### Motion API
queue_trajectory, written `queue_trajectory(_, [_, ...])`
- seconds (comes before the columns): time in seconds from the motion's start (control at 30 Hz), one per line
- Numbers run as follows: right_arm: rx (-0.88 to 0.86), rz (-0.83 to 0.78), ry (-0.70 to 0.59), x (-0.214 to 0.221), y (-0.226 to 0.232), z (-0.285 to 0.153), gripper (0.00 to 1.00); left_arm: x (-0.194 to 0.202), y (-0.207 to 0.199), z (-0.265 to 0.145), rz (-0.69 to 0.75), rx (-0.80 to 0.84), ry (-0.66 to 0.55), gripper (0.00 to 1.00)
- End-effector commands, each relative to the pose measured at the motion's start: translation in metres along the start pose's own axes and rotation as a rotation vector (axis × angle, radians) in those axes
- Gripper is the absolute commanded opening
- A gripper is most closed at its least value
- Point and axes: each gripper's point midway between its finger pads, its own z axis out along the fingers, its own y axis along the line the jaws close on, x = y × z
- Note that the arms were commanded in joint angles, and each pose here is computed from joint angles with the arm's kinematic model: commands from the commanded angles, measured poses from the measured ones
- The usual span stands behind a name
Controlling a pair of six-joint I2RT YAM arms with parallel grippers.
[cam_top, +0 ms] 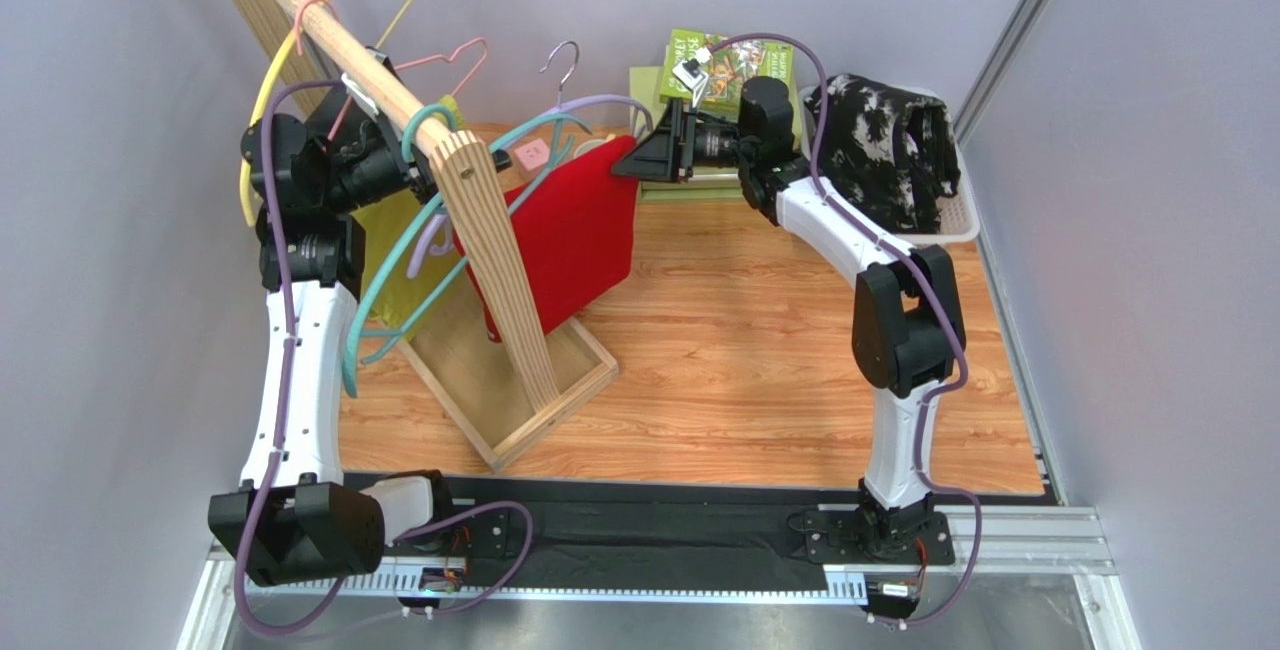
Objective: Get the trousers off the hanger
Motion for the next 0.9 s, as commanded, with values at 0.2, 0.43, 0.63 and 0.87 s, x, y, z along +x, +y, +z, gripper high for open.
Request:
queue_trajectory(0.2, [-0.164,-0.130,0.044,0.002,0.075,-0.008,0.54,0.003,-0.042,-0.002,0.027,0.062,0.000,0.00])
queue_trajectory(0.43, [-0.171,-0.124,0.051,0.007,0.067,0.013,0.77,0.002,-0.046,-0.002,0.027,0.078,0.005,0.00])
queue_trajectory(0.63, [-0.232,-0.093,0.023,-0.002,0.074,0.025,0.54,0.007,-0.046,-0.004,0.029,0.076,0.014,0.00])
queue_trajectory(0.87, [-0.160,-0.084,0.015,-0.002,0.092,0.012,0.00,-0.002,-0.035,-0.002,0.022,0.022,-0.034,0.00])
